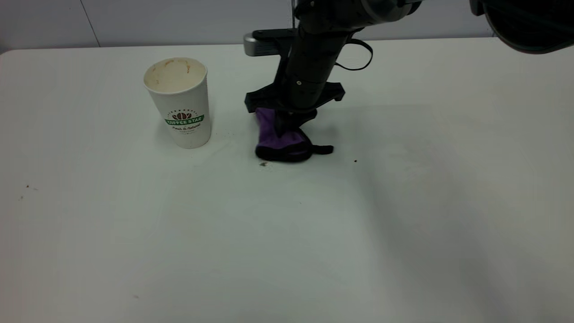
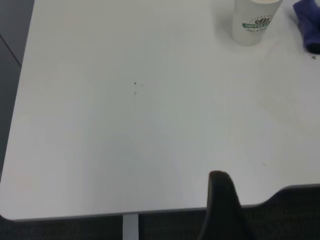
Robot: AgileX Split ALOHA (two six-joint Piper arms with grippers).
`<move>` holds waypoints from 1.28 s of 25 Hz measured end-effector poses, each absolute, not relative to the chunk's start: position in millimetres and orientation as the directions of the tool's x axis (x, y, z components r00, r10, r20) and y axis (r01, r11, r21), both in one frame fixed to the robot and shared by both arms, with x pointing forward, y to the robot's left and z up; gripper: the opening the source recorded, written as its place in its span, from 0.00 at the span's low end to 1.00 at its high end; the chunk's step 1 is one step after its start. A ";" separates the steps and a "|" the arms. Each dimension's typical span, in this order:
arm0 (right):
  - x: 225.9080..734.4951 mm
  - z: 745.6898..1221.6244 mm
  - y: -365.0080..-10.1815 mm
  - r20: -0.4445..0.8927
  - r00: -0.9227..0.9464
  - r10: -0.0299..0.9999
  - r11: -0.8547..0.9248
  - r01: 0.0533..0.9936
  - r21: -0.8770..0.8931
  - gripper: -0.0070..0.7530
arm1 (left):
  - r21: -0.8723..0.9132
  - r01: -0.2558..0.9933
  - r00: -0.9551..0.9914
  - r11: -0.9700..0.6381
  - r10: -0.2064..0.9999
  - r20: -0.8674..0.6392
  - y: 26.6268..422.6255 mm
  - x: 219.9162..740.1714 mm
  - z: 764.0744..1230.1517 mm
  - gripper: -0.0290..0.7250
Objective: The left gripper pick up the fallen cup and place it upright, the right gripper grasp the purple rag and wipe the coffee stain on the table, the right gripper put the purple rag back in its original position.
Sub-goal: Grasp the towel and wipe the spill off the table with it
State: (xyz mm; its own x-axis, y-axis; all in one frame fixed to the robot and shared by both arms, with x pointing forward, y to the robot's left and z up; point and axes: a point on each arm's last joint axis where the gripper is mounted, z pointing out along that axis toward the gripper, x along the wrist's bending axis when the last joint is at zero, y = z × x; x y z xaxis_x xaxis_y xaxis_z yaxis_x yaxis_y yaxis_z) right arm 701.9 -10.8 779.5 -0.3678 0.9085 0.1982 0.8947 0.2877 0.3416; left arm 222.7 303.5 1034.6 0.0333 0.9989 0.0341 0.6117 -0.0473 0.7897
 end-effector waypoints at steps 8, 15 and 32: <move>690.0 778.3 -10.3 0.230 -0.331 0.915 0.285 0.935 0.212 0.11 | 0.790 0.612 0.034 -0.048 0.999 0.035 303.5 222.7 1034.6 0.70; 685.8 782.7 20.2 0.226 -0.413 0.882 0.314 0.875 0.369 0.11 | 0.790 0.612 0.034 -0.048 0.999 0.035 303.5 222.7 1034.6 0.70; 744.1 778.6 -158.8 0.075 -0.074 0.994 0.065 0.991 0.114 0.15 | 0.790 0.612 0.033 -0.049 0.999 0.036 303.6 222.7 1034.6 0.70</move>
